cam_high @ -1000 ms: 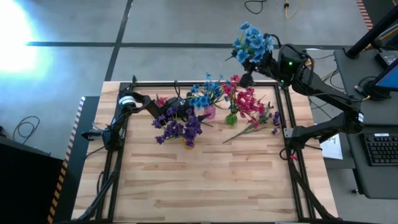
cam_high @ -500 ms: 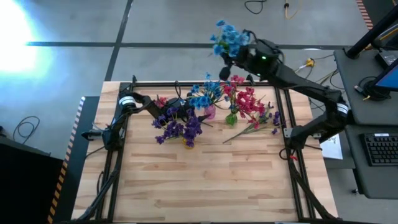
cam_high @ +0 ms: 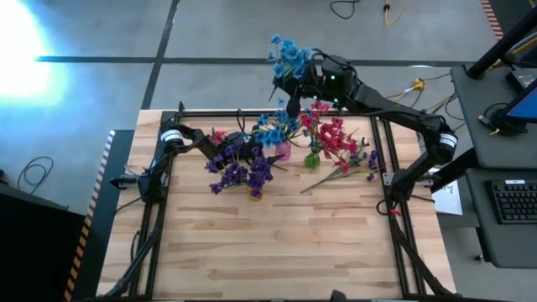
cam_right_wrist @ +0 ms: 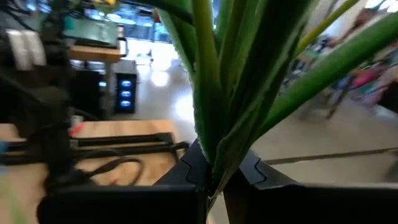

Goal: Sort flowers into vase by color
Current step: Put the blue flowers into the pink vase

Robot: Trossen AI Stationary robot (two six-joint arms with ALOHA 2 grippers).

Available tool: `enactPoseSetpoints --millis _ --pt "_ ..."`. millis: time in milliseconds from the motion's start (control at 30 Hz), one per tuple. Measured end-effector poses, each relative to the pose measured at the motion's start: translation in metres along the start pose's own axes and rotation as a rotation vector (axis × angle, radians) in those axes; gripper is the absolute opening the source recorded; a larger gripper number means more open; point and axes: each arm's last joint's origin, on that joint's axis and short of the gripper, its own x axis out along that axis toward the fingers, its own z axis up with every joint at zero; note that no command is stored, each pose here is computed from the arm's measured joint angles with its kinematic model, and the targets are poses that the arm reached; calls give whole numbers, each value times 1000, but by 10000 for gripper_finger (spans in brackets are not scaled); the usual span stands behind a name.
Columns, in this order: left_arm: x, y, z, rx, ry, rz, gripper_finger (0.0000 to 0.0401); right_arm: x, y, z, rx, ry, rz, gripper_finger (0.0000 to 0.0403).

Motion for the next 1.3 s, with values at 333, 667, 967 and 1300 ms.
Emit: enactPoseSetpoints --millis 333,667,967,1300 --pt "0 0 0 0 -1 0 381 8 5 -19 121 125 87 18" --pt "0 0 0 0 -1 0 381 6 9 -26 213 193 178 18" --pt "0 0 0 0 -1 1 381 17 17 -43 262 290 226 18" --pt "0 0 0 -7 -2 7 381 23 20 -52 245 360 266 18"
